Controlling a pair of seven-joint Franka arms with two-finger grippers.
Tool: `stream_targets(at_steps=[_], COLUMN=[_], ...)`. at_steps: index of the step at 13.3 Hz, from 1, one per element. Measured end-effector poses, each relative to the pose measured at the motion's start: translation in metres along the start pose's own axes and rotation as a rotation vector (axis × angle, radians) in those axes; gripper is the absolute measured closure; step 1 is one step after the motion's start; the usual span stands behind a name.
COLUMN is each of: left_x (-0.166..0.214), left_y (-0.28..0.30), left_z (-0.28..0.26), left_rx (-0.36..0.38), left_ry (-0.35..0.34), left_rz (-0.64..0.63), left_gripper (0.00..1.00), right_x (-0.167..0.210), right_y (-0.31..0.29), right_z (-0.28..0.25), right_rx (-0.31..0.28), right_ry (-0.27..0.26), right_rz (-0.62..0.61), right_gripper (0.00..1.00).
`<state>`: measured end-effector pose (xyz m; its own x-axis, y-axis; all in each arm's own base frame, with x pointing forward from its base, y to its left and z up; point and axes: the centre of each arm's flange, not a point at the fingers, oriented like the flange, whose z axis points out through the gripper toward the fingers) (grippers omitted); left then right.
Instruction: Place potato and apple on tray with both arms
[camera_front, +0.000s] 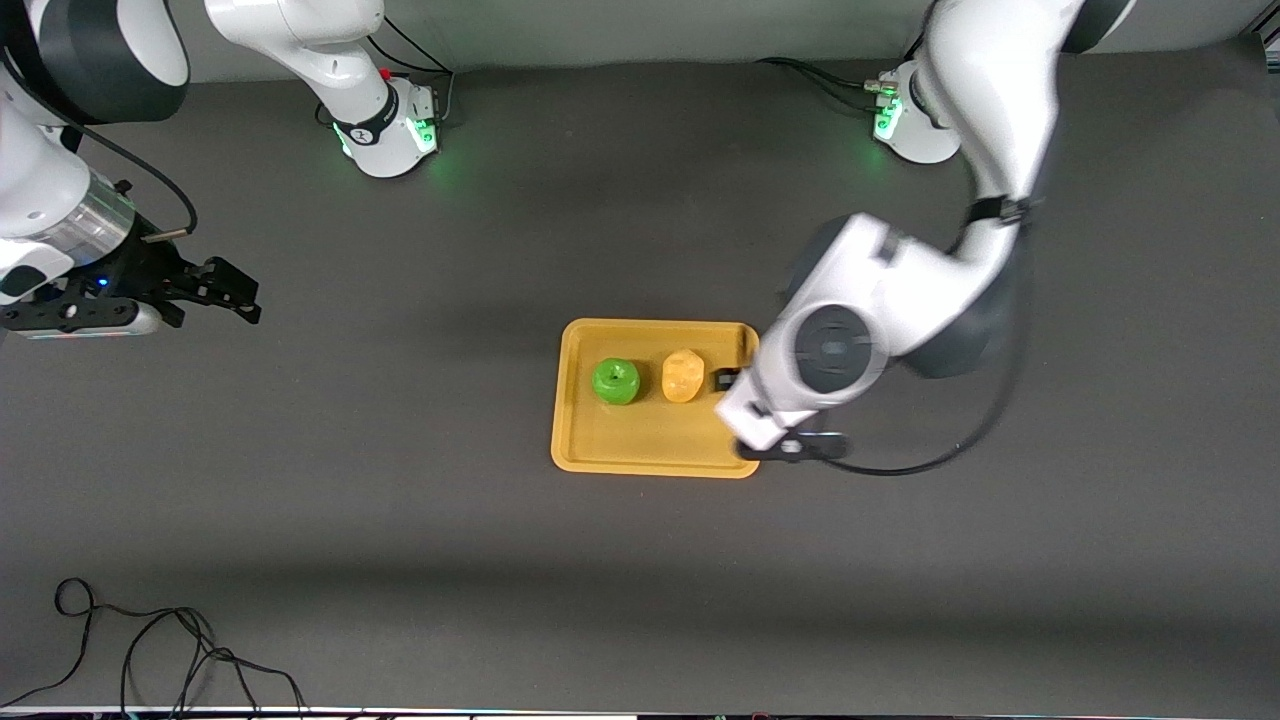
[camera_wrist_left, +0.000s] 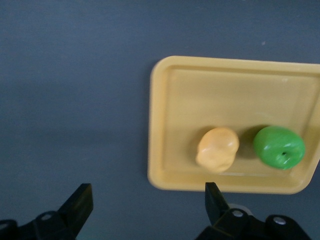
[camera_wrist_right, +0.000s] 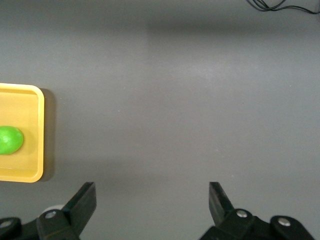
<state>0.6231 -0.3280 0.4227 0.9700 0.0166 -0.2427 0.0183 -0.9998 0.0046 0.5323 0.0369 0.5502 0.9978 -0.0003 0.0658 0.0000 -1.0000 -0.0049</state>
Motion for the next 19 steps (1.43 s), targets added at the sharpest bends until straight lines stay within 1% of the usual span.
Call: stream_targets(at_steps=[2,4,7,11,13,16,19], left_x=[-0.001,-0.005,-0.018,-0.051,-0.067,-0.083,-0.095], left_y=[-0.059,-0.107,-0.168,-0.242,-0.257,-0.261,-0.274], left_z=[-0.040,-0.070,-0.110,-0.153,-0.164,-0.164,-0.156], left_rx=[-0.002,0.001,0.019,0.002,0.001,0.001,0.006], left_ry=[-0.021,-0.027,-0.004,0.045,0.065,0.114,0.121], left_rz=[0.000,0.006,0.033,0.055,0.050,0.042,0.049], left_gripper=[0.00,0.00,0.00,0.00,0.00,0.00,0.00], right_x=[0.000,0.000,0.000,0.001,0.002,0.002,0.002], right_y=[-0.002,-0.001,0.008,0.012,0.017,0.024,0.024], right_z=[0.001,0.001,-0.003,-0.008,-0.010,-0.012,-0.013], right_rx=[0.000,0.000,-0.001,0.000,0.001,0.002,0.002], right_ry=[-0.003,-0.008,-0.019,-0.012,-0.007,-0.004,-0.004], right_rz=[0.003,0.006,0.022,0.030,0.039,0.051,0.050], right_gripper=[0.00,0.00,0.00,0.00,0.00,0.00,0.00])
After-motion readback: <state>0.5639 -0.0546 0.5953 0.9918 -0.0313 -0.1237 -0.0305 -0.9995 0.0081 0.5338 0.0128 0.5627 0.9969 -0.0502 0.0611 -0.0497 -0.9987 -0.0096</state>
